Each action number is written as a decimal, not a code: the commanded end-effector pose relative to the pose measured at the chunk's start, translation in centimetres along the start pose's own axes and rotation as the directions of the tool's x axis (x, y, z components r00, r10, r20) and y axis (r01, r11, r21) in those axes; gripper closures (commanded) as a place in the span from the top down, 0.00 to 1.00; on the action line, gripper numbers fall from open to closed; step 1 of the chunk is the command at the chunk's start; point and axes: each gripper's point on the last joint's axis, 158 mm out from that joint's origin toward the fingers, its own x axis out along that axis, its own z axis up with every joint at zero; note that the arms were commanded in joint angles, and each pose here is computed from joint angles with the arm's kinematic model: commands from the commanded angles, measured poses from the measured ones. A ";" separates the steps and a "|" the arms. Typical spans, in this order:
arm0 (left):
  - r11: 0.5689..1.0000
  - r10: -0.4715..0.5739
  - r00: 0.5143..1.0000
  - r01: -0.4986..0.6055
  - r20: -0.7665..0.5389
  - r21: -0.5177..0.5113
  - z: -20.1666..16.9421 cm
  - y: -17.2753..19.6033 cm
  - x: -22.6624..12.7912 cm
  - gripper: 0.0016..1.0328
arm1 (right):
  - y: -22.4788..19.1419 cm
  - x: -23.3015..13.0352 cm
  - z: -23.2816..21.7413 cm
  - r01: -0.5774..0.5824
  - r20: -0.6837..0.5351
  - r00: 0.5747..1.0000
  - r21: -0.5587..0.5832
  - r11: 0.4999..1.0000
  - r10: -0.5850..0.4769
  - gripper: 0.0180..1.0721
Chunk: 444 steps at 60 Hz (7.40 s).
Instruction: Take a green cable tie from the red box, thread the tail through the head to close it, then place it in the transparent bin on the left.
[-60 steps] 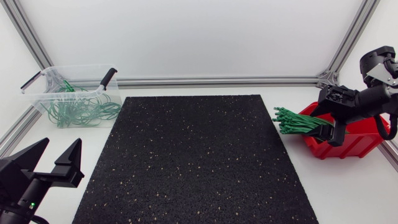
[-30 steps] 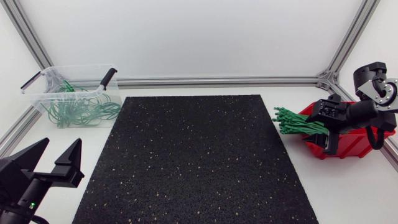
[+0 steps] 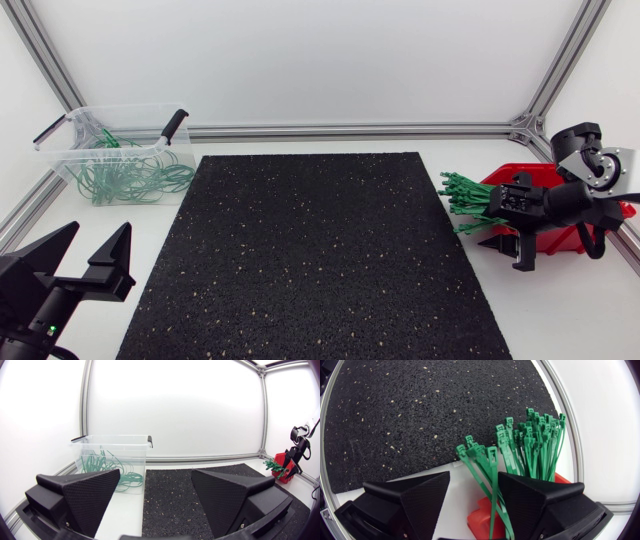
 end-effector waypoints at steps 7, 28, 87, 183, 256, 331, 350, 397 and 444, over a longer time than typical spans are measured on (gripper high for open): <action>1.000 -0.011 0.997 0.010 -0.079 -0.015 -2.9 -0.2 0.2 0.96 | 2.1 -1.5 -0.1 0.009 -0.004 1.000 -0.073 0.997 -0.010 0.56; 1.000 -0.013 0.997 0.011 -0.079 -0.015 -2.9 -0.3 0.2 0.96 | 2.2 -3.9 -0.9 0.038 -0.019 0.999 -0.103 0.994 -0.040 0.57; 1.000 -0.011 0.997 0.010 -0.078 -0.016 -2.8 -0.2 0.2 0.96 | -1.9 -1.8 0.5 0.113 0.003 0.994 -0.060 0.992 -0.113 0.23; 1.000 -0.013 0.997 0.011 -0.081 -0.016 -2.9 -0.3 0.2 0.96 | -6.0 -16.3 9.1 0.443 0.119 0.893 -0.048 0.895 -0.435 0.06; 1.000 -0.018 0.994 0.016 -0.107 -0.016 -3.5 -0.4 0.3 0.96 | 11.7 -15.7 26.4 -0.331 0.366 0.902 0.244 0.912 0.230 0.05; 0.995 -0.091 0.994 0.089 -0.055 -0.035 -0.7 -2.2 -0.2 0.96 | 9.4 -13.3 30.1 -0.548 0.531 0.791 0.392 0.739 0.304 0.05; 0.984 -0.141 0.975 0.119 -0.173 -0.135 -0.9 -3.4 0.3 0.96 | 8.9 -10.5 28.6 -0.369 0.441 0.883 0.436 0.821 0.162 0.05; 0.846 -0.462 0.668 0.133 -0.584 -0.517 -0.9 -11.3 0.5 0.96 | 11.2 -9.0 28.8 0.085 0.372 0.913 0.227 0.970 -0.167 0.05; 0.562 -0.796 0.231 -0.061 -0.560 -0.825 3.2 -21.9 -0.5 0.93 | 12.5 -9.8 31.0 0.366 0.481 0.801 0.078 0.927 -0.357 0.05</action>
